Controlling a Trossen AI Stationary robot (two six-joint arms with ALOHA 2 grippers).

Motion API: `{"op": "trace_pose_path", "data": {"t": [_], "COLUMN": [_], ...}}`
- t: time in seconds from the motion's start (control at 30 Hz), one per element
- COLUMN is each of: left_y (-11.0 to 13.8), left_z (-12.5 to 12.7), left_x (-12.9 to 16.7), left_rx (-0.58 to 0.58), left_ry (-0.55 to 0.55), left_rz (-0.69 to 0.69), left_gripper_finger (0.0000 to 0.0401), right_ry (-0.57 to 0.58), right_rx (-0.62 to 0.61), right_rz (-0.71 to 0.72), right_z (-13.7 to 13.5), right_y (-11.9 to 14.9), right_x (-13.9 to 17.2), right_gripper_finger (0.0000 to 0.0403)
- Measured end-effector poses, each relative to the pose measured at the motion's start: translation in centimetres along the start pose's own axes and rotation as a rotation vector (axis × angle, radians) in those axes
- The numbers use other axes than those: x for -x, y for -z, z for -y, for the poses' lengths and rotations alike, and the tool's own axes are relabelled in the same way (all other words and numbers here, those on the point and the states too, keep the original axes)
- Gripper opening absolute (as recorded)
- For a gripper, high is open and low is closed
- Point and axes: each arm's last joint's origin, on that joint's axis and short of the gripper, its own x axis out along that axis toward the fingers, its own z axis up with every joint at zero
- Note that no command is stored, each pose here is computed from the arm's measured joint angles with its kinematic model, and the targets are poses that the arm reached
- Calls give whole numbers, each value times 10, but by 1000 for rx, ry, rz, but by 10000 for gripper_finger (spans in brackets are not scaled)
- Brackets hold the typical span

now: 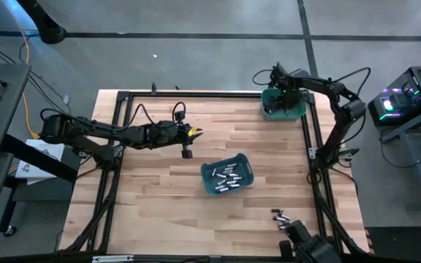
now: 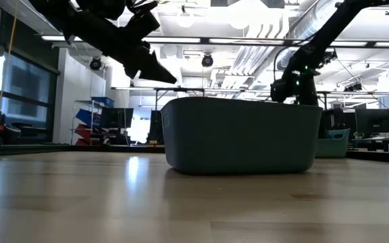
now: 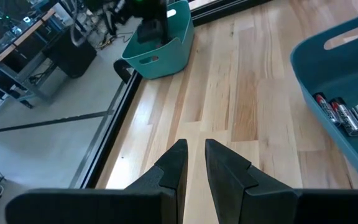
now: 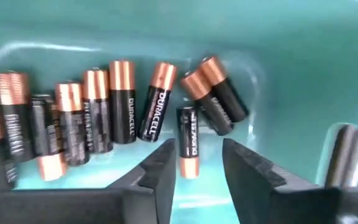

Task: Sort batteries
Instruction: Put the black battery into the green bin

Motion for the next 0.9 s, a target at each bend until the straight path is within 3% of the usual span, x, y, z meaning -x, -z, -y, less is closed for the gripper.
{"op": "trace_pose_path", "data": {"t": [0.17,0.3,0.43,0.6,0.77,0.9], "left_y": [0,0,0,0,-1,-2], "left_z": [0,0,0,0,0,0], "left_x": [0,0,0,0,0,0], "left_rx": [0,5,15,19,24,31], "left_ry": [0,0,1,2,4,1], "left_rz": [0,-1,-1,-1,9,17], "left_gripper_finger": [48,48,48,48,48,48], "right_ry": [11,6,-35,-213,-404,-522], "right_rx": [15,105,230,343,482,590], "right_rz": [95,257,442,625,688,658], "right_z": [4,-8,-29,-49,-66,-75], "right_y": [2,31,88,171,247,291], "right_x": [45,91,134,170,177,166], "right_gripper_finger": [132,133,133,133,133,133]}}
